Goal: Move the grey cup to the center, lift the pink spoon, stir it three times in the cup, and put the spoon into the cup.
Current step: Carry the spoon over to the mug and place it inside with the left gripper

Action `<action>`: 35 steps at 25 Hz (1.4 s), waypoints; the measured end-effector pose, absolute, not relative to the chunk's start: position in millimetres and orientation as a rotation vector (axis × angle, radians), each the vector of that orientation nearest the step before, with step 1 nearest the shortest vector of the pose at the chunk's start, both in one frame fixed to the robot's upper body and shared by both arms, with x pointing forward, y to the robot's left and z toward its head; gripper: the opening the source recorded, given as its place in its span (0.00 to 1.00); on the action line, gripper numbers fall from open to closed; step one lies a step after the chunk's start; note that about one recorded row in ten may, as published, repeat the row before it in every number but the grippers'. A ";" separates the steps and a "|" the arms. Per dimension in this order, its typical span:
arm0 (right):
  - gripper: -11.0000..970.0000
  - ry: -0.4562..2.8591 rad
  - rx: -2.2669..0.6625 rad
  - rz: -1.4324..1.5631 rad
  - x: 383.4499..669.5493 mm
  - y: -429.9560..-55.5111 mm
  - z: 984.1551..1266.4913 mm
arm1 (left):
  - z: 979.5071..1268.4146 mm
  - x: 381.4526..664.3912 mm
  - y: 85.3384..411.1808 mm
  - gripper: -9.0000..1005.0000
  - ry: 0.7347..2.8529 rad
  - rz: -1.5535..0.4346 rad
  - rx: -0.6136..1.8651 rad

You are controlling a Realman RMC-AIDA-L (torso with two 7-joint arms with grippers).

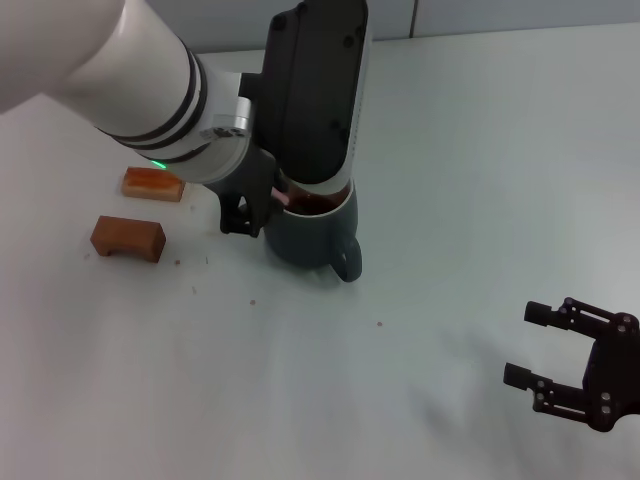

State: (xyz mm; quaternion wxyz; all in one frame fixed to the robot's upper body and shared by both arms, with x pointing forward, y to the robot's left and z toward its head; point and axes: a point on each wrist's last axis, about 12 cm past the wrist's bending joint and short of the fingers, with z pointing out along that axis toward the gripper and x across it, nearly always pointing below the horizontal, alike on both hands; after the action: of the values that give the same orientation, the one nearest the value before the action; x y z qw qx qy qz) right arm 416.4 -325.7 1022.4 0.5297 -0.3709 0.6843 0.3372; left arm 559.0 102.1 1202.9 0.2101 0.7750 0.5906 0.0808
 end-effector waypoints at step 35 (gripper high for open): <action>0.78 1.628 -0.885 0.824 418.3 -323.9 1023.9 | 1236.9 537.2 120.5 0.60 1.527 -0.093 1.775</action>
State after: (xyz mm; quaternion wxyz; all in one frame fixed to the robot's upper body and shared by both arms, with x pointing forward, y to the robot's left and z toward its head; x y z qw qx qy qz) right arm 418.3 -323.9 1023.9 0.5286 -0.3704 0.6815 0.3449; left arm 537.2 120.5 1236.9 0.3887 0.6981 0.6003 -0.0366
